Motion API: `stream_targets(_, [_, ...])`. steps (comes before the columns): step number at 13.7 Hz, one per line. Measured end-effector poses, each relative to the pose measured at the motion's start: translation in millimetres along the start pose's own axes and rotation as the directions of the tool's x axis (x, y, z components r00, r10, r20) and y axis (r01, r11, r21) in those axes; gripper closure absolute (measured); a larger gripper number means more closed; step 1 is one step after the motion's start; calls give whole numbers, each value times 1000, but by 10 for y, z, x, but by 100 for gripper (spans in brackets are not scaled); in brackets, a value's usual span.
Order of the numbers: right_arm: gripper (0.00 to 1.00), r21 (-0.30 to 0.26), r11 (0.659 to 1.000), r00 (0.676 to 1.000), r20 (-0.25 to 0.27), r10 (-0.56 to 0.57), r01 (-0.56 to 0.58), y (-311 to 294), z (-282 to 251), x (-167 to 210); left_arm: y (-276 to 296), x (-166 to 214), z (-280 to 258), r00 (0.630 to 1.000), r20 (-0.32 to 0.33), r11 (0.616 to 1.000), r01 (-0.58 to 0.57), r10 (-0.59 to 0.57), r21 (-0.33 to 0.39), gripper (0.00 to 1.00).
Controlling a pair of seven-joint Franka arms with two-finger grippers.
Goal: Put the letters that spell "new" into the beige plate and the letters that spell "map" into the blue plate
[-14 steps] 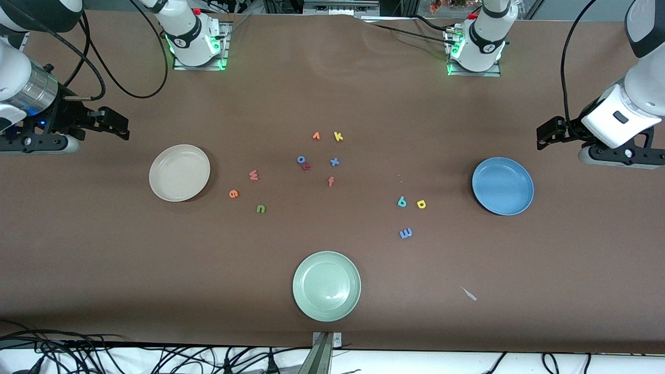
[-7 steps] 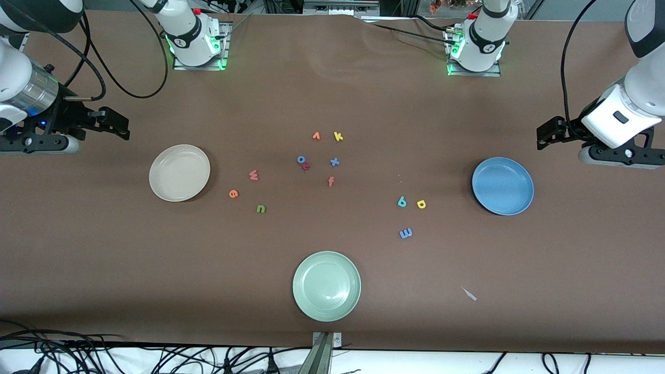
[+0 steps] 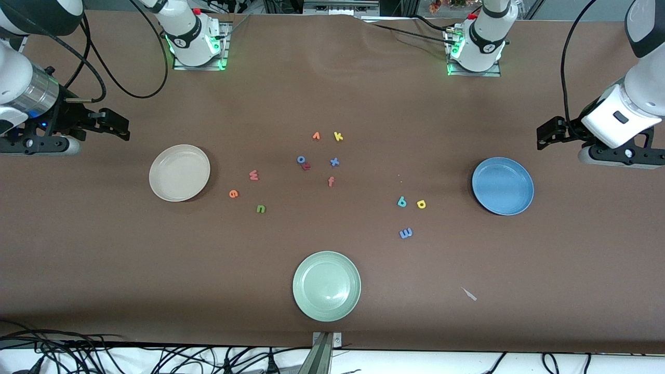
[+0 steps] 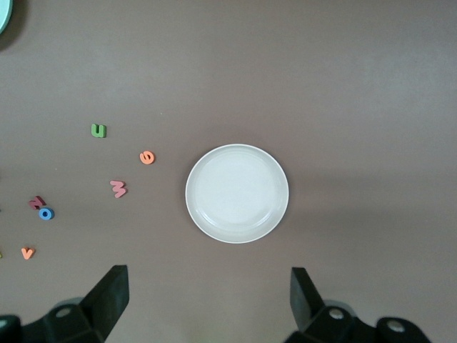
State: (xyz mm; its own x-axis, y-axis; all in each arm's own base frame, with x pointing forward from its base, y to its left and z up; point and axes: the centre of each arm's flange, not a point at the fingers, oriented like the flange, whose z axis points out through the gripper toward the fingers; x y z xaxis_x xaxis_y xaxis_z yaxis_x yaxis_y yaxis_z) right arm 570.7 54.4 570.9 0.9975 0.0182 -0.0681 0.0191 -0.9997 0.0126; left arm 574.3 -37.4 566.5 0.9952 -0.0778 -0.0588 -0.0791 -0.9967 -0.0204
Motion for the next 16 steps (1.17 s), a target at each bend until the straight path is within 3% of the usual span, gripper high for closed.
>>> stream_targets(16, [0, 0, 1000, 1000, -3, -3, 3, -18, -10, -2, -3, -1, 10, 1000, 2, 1000, 1, -1, 0, 0])
